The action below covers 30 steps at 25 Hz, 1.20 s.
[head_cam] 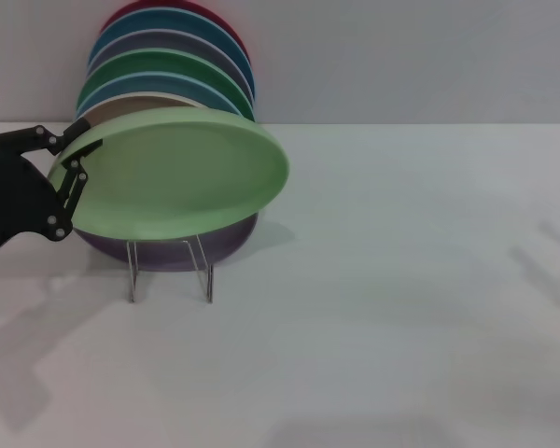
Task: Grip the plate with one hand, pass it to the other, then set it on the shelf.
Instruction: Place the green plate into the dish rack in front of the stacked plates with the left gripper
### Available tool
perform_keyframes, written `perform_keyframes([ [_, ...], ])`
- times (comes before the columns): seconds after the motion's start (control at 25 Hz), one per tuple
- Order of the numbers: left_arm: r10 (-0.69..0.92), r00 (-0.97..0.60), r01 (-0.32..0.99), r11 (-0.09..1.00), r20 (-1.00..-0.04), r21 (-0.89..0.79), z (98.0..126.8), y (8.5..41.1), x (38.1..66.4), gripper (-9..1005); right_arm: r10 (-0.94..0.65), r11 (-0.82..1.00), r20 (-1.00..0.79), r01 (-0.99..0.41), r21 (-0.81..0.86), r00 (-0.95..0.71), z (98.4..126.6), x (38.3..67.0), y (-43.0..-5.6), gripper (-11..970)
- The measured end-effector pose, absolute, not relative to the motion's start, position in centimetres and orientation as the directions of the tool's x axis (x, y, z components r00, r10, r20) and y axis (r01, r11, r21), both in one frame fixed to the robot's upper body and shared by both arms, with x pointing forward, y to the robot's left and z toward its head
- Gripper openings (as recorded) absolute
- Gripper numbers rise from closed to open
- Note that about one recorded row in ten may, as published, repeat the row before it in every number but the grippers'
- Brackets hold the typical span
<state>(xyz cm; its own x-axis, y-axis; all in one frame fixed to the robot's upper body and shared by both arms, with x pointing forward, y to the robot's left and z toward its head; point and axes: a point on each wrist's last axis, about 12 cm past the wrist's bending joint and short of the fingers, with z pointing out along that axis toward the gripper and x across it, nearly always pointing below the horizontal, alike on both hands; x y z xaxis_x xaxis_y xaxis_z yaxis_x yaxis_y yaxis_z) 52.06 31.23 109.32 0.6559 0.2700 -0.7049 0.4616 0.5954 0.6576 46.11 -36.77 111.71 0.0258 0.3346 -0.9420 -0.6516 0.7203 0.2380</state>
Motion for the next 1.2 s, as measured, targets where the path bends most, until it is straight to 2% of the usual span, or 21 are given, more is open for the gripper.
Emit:
perform_keyframes([
  [0.52, 0.308, 0.631, 0.472, 0.576, -0.712, 0.667, 108.6, 31.3, 51.9, 96, 0.333, 0.718, -0.942, -0.654, 0.237, 0.024, 111.7, 46.2, -36.7, 740],
  [1.0, 0.373, 0.588, 0.439, 0.598, -0.718, 0.671, 107.2, 30.0, 52.2, 99, 0.335, 0.705, -0.942, -0.668, 0.237, 0.019, 111.8, 46.2, -36.5, 742],
  [1.2, 0.374, 0.586, 0.432, 0.607, -0.719, 0.667, 107.1, 29.9, 52.2, 165, 0.335, 0.7, -0.942, -0.675, 0.235, 0.02, 111.9, 46.2, -36.4, 744],
])
